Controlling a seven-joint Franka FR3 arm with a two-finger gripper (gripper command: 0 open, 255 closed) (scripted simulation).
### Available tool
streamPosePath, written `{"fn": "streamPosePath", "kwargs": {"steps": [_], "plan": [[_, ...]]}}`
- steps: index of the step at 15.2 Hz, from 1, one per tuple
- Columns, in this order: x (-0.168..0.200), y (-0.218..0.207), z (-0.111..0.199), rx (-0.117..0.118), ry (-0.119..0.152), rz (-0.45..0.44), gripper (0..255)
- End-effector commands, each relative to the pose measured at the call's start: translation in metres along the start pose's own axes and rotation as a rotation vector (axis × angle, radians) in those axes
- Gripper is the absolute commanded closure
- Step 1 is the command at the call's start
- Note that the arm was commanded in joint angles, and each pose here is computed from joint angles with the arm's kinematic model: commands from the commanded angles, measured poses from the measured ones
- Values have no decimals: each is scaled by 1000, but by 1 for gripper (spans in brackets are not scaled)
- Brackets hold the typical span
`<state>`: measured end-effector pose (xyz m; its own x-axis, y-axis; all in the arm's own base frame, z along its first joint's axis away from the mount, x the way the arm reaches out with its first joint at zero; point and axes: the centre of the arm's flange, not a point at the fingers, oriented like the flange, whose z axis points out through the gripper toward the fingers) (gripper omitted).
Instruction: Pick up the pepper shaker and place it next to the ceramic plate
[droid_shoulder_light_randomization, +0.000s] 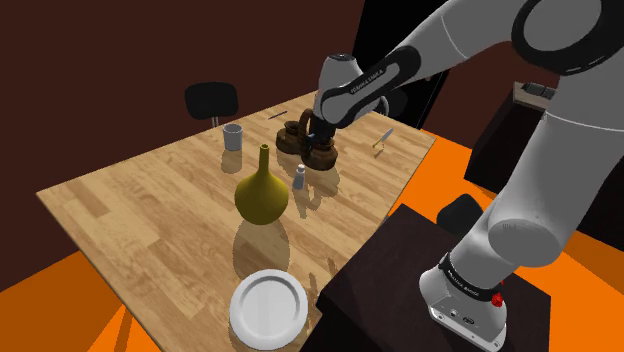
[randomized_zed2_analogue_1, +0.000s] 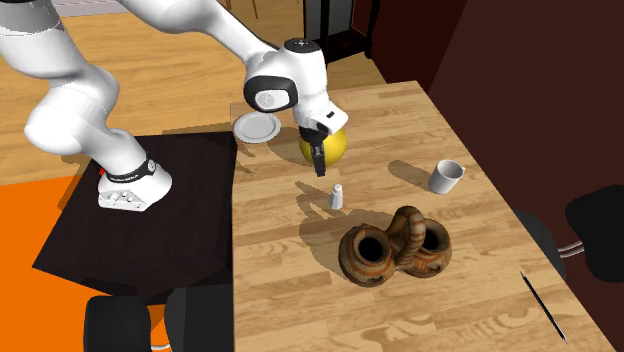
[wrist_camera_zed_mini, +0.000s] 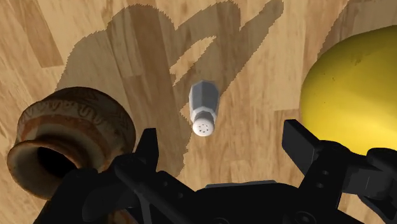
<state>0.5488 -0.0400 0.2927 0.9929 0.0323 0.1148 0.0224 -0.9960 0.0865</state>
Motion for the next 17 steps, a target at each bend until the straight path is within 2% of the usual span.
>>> {"fn": "streamPosePath", "kwargs": {"steps": [1, 7, 15, 17], "plan": [[10, 1, 22, -1, -3, -2, 0], [43, 1, 94, -4, -15, -9, 0], [42, 1, 134, -4, -15, -9, 0], [42, 1, 134, -4, -15, -9, 0]]}}
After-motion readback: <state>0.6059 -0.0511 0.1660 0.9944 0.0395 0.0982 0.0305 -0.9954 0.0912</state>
